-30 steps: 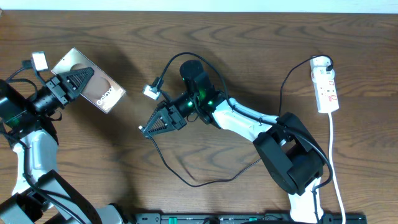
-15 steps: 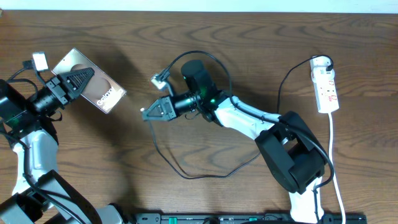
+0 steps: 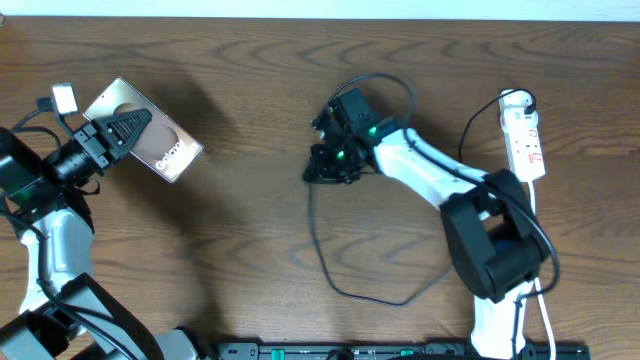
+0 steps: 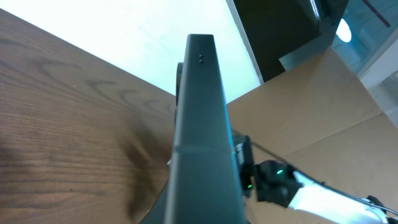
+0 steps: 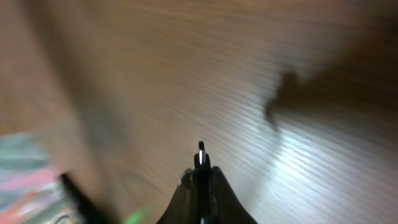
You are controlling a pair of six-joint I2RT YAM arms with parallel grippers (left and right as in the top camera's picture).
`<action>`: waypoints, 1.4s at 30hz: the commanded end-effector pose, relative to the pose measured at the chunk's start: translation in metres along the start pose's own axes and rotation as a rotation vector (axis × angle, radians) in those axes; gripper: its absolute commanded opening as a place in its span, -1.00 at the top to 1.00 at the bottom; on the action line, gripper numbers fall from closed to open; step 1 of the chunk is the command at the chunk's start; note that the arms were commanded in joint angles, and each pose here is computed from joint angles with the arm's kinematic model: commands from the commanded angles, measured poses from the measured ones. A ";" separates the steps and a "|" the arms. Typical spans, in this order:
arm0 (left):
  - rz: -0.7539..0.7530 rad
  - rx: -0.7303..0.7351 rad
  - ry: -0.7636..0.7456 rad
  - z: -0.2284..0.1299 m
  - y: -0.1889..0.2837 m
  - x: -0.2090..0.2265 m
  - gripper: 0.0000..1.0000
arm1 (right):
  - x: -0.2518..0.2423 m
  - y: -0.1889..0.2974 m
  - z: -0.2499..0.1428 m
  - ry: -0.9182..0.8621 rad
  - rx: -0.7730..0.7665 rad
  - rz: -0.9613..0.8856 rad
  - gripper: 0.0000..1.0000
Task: Plug charger to phone and switch on socket
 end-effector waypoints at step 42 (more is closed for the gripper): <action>-0.015 0.019 -0.023 -0.002 0.001 -0.006 0.85 | -0.025 0.054 -0.056 -0.214 0.164 -0.599 -0.41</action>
Point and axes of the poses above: each gripper's point midway between its finger pads, its own y axis back along the fingers, its own x axis along the line the jaws close on, z = x × y, the point moved 7 cm from there along y, back along the fingers, and after that the axes turned 14 degrees about y, right-handed, at the moved point
